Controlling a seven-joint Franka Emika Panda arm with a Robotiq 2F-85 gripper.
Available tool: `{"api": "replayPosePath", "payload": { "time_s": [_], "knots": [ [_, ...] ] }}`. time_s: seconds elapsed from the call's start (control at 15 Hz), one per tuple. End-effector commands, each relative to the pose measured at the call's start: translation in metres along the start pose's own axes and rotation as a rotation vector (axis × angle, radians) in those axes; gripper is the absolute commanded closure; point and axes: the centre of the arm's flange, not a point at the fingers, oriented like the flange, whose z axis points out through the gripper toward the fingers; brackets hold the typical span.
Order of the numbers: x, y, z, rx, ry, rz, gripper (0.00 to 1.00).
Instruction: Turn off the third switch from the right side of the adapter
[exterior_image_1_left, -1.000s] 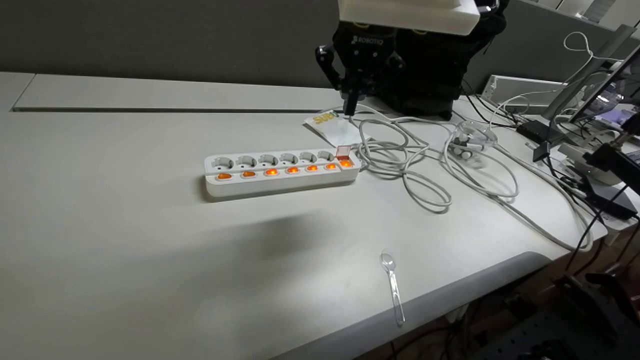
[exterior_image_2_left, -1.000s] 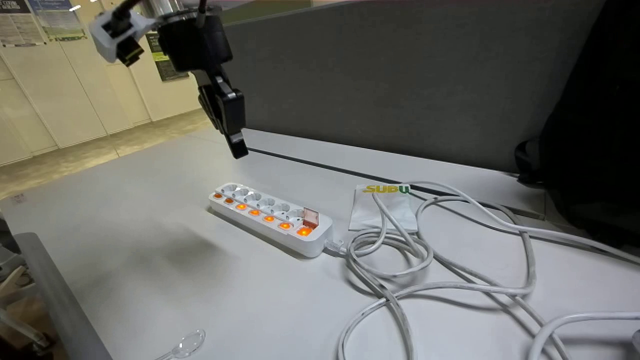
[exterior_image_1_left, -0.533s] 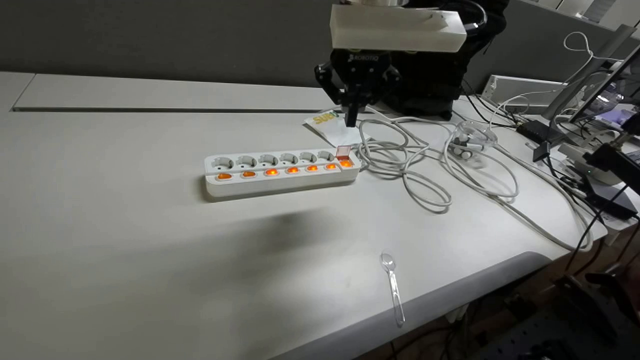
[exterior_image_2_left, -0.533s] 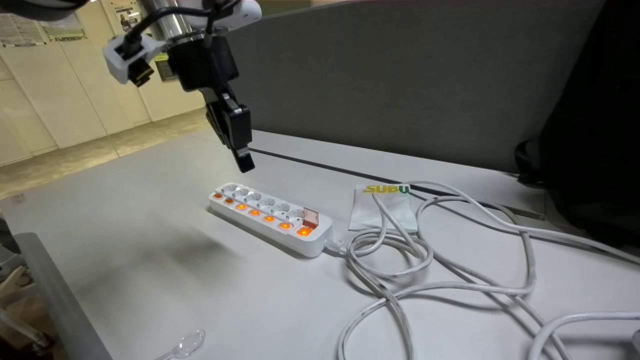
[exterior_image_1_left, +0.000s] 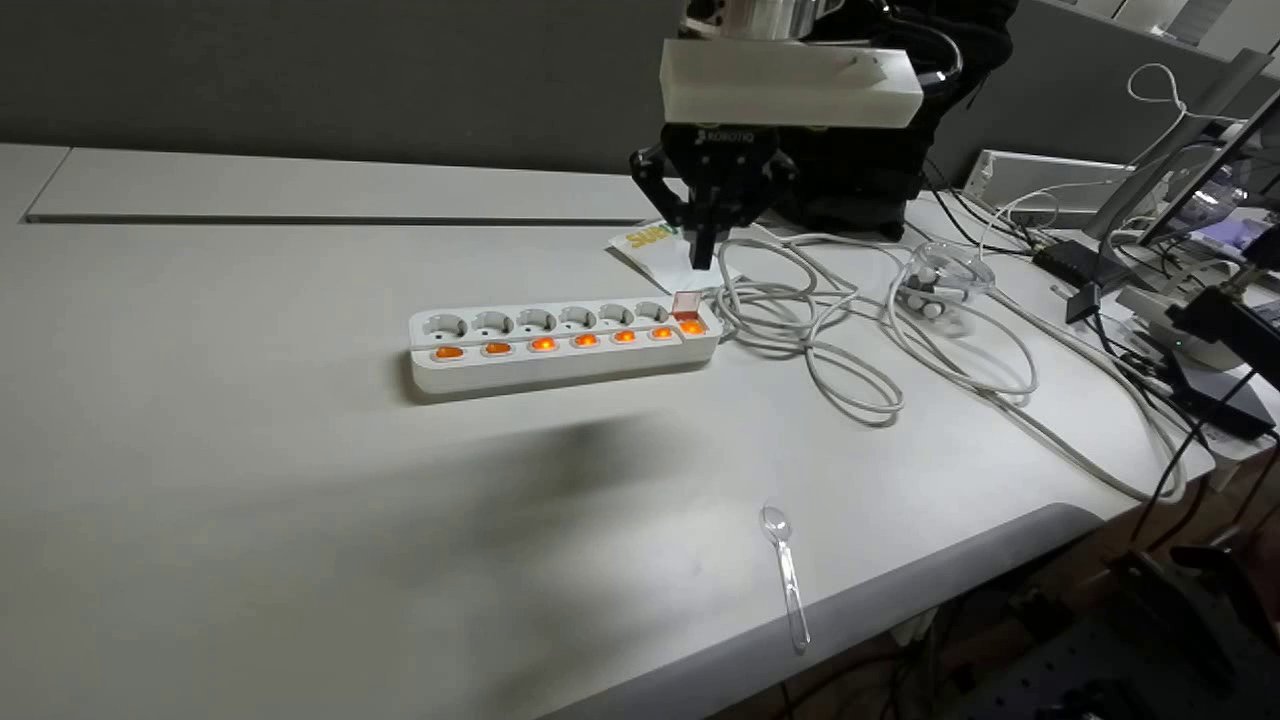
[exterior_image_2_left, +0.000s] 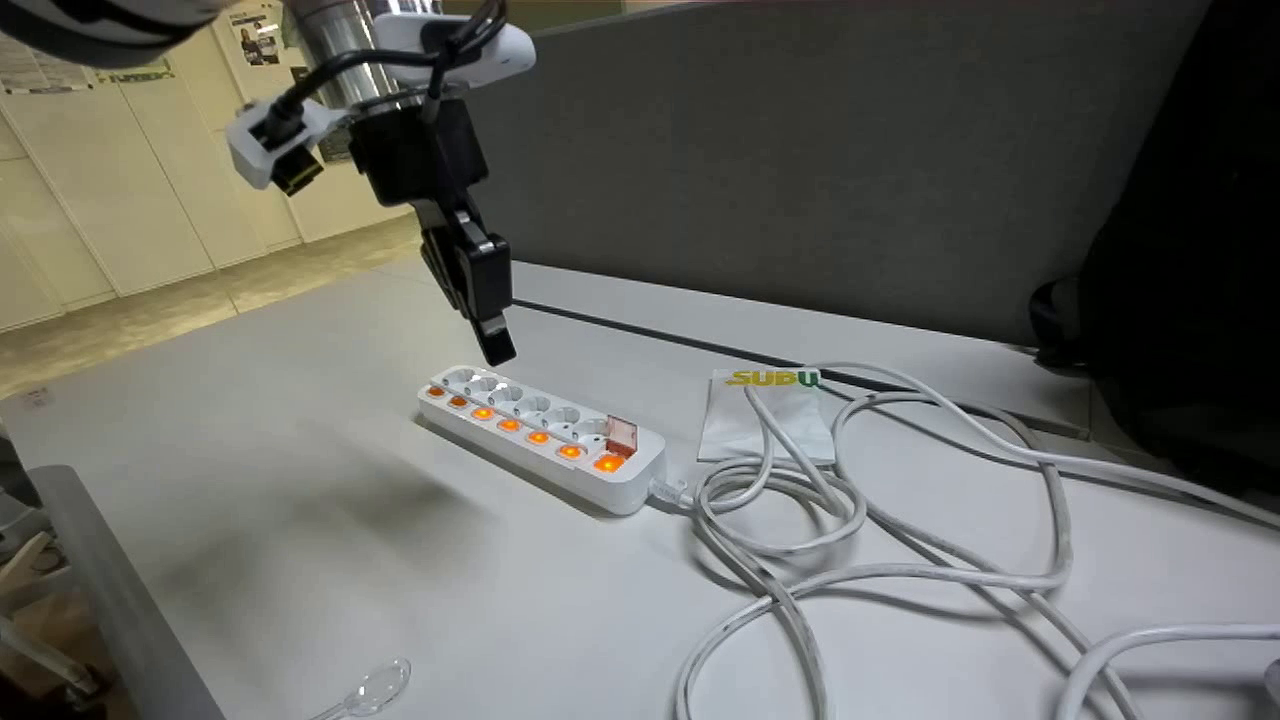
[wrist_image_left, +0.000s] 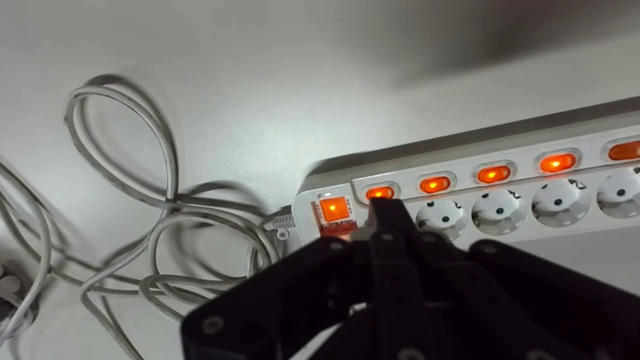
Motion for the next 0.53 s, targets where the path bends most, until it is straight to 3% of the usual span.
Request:
{"api": "replayPosePath", "payload": {
  "time_s": [0.0, 0.47],
  "knots": [
    [0.020, 0.002, 0.026, -0.001, -0.014, 0.008, 1.00],
    [0.032, -0.007, 0.063, 0.032, -0.052, -0.069, 1.00]
  ]
}}
